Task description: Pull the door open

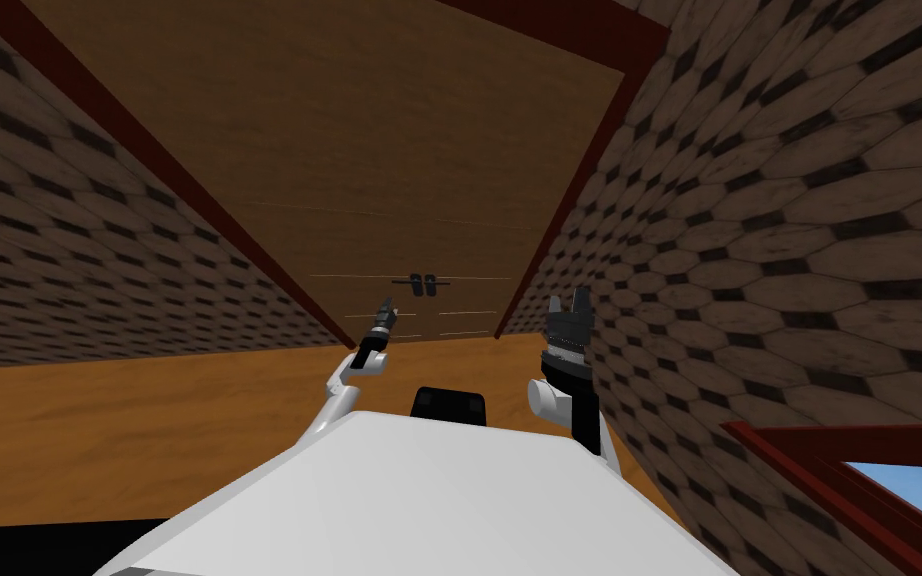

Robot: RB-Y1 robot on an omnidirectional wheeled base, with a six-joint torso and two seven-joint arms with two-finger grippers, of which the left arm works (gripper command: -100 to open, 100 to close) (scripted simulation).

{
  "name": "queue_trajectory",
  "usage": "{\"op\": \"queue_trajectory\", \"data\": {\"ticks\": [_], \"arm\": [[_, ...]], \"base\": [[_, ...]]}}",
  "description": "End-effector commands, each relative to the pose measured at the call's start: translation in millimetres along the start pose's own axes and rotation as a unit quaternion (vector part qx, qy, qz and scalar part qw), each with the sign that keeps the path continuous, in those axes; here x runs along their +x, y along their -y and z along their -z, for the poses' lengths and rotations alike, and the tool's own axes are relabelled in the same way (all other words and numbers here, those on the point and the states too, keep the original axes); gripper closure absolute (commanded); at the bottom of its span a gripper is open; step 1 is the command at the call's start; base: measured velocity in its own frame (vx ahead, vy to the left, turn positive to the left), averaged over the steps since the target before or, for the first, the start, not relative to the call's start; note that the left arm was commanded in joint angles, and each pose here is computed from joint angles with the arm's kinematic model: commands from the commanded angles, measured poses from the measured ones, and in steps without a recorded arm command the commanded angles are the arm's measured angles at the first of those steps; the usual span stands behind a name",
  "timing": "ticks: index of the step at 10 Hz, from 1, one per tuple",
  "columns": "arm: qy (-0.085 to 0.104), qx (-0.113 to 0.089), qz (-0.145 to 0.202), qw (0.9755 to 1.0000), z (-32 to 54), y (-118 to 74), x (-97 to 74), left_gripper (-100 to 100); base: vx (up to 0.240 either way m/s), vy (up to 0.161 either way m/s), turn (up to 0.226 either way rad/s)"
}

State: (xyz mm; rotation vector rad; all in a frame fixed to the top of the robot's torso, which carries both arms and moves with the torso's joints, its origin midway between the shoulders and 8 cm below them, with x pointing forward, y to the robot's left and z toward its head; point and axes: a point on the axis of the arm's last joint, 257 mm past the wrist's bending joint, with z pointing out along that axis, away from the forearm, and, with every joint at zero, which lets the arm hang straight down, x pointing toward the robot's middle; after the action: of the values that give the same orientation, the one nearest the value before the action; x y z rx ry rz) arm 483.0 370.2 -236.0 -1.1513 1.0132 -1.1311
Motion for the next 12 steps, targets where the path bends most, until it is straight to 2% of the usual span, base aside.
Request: {"op": "queue_trajectory", "data": {"ticks": [1, 2, 5, 9, 10, 12], "arm": [[0.004, -0.008, 0.001, 1.0, -3.0, -7.3, -3.5, -100], [0.009, -0.019, 0.002, 0.9998, -4.7, -16.8, -9.1, -100], [0.016, -0.035, 0.004, 0.9992, -6.8, -30.1, -17.2, -100], [0.031, -0.064, 0.009, 0.9974, -9.5, -54.2, -31.9, -100], [0.029, -0.06, 0.008, 0.9978, -9.7, -51.0, -30.1, -100], [0.059, -0.071, 0.0, 0.9957, 4.2, -60.7, -81.8, -100]], "base": [[0.087, 0.016, -0.021], [0.111, 0.025, -0.042], [0.107, 0.03, -0.026], [0.132, 0.027, -0.03], [0.053, 0.017, -0.005], [0.12, -0.002, -0.077]]}}
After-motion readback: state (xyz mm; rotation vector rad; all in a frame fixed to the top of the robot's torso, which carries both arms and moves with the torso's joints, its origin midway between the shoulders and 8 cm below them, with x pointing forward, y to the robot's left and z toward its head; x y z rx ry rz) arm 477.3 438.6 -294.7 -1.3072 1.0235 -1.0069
